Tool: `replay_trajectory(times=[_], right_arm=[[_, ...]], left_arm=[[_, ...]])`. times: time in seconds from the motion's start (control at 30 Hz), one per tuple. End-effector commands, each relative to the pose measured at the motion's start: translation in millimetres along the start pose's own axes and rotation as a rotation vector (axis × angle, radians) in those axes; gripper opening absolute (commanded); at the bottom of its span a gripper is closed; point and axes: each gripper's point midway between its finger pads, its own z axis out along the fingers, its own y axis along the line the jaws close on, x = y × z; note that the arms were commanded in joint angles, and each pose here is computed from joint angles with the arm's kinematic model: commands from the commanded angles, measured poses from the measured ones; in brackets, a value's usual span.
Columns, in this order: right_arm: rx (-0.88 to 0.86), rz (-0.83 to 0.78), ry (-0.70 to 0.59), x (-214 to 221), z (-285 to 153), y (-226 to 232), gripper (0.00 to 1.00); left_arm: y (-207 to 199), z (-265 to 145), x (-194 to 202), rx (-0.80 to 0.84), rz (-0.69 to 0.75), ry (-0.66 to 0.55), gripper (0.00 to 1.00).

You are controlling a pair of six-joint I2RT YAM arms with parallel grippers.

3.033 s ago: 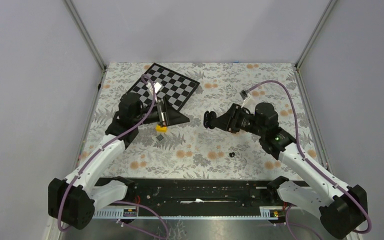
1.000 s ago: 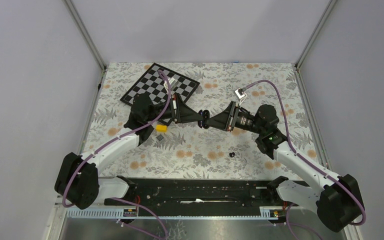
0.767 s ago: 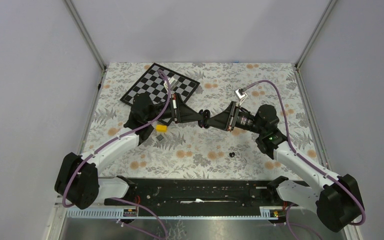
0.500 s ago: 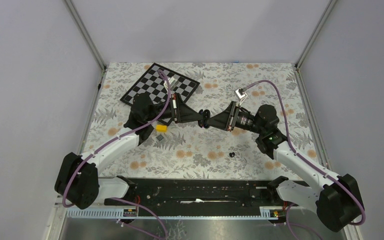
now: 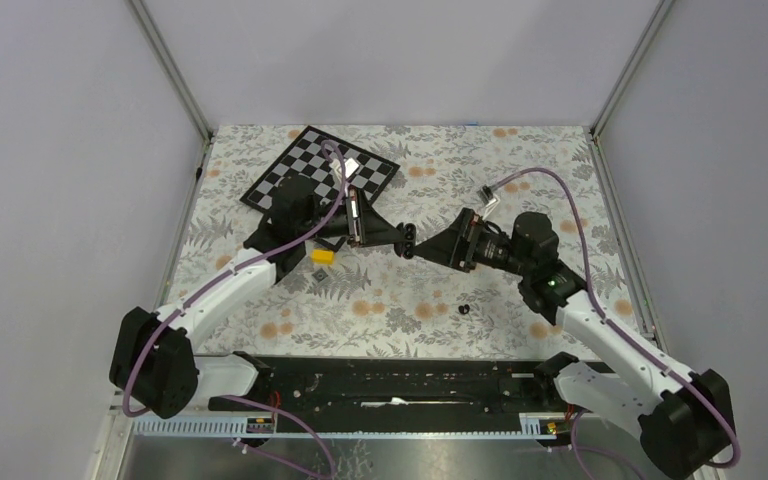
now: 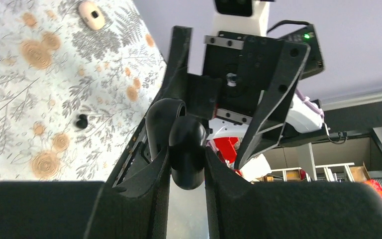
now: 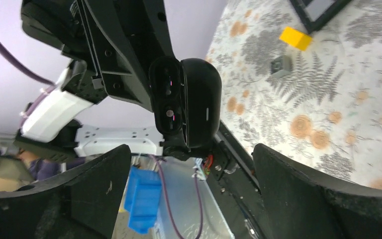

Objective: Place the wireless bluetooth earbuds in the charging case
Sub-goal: Adjust the charging case, then pick up the earbud from the center of the board.

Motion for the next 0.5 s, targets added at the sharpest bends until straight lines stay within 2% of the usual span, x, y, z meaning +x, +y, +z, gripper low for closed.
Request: replay_trajectory(times=[0.0, 0.13, 0.2, 0.3, 0.33, 0.47], right_arm=[[0.184, -0.094, -0.084, -15, -20, -12, 1.0], [0.574, -0.147, -0.141, -15, -70, -65, 1.0], [0.787, -0.161, -0.103, -2, -104, -96, 1.0], [0.943, -0.129, -0.055, 20, -130, -124, 0.98], [0.978, -0.115, -0.046, 28, -134, -132, 0.94], [1.059, -0.078, -0.013, 57, -130, -162, 0.67]], left_arm=[[14, -5, -4, -0.069, 0.026, -0.006, 0.05], [33, -6, 15, -0.098, -0.022, 0.082, 0.04], [41, -5, 27, -0.084, -0.05, 0.146, 0.04], [51, -6, 39, -0.094, -0.072, 0.191, 0.04], [53, -7, 42, -0.095, -0.072, 0.198, 0.05], [62, -7, 48, -0.109, -0.076, 0.213, 0.04]])
